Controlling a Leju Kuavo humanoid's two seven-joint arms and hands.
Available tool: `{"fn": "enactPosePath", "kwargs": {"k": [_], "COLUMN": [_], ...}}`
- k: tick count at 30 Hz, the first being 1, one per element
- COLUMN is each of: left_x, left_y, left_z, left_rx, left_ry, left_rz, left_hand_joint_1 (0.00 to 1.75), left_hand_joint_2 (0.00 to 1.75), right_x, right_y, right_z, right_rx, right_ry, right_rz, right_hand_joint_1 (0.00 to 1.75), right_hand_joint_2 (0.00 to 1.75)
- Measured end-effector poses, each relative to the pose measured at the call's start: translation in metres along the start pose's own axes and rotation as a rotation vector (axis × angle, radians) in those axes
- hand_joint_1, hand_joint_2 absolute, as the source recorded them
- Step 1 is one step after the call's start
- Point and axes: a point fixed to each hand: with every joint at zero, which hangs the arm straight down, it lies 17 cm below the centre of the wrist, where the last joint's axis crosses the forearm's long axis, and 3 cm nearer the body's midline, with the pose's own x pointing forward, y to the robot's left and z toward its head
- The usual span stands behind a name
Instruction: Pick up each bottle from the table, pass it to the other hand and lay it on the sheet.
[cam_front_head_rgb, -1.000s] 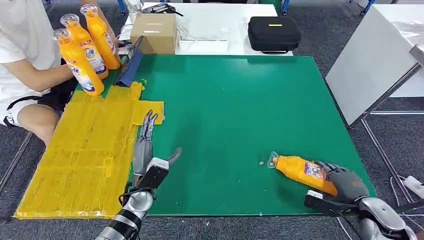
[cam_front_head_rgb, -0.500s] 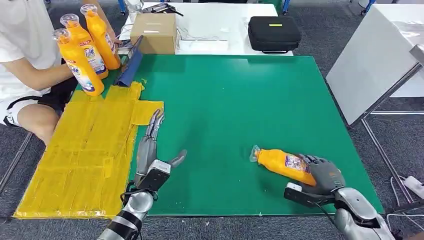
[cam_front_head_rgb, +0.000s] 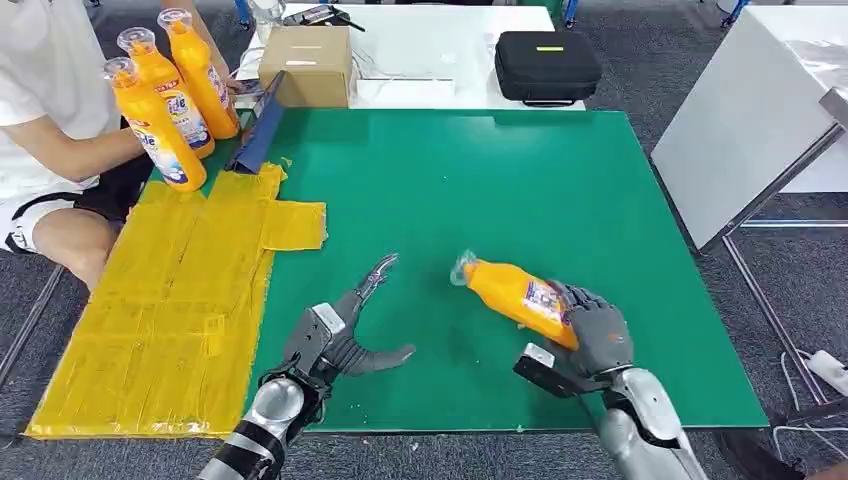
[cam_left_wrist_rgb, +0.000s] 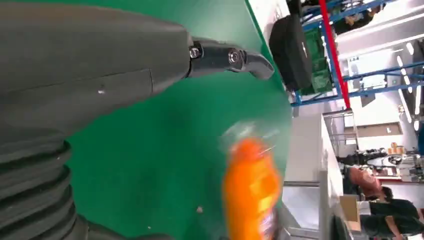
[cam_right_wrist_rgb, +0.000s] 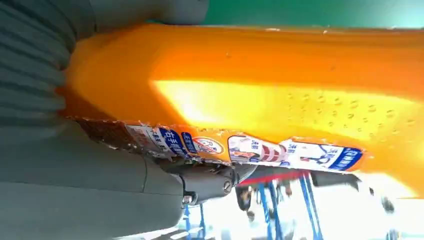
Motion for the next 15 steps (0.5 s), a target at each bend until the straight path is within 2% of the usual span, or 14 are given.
{"fn": "enactPosePath", "kwargs": {"k": [2,3,15], "left_x": [0.0,0.0,0.01], "left_y": [-0.003,-0.005,0.001], "left_z": [-0.001,-0.001,-0.017], "left_rx": [-0.01,-0.016,-0.015], "left_ry": [0.004,0.005,-0.005], "left_rz": [0.004,0.006,0.069], "left_hand_joint_1": [0.0,0.0,0.0], "left_hand_joint_2": [1.75,1.75,1.75], "right_x": [0.02,0.029,0.091], "right_y": [-0.003,-0.003,-0.028], "right_z": [-0.009,-0.012,-0.033], "right_rx": [-0.043,-0.054,-0.233], "right_ry": [-0.01,-0.015,-0.046], "right_rz": [-0.062,-0.084,-0.389], "right_hand_joint_1": [1.57,1.75,1.75], "right_hand_joint_2": [1.75,1.75,1.75]}}
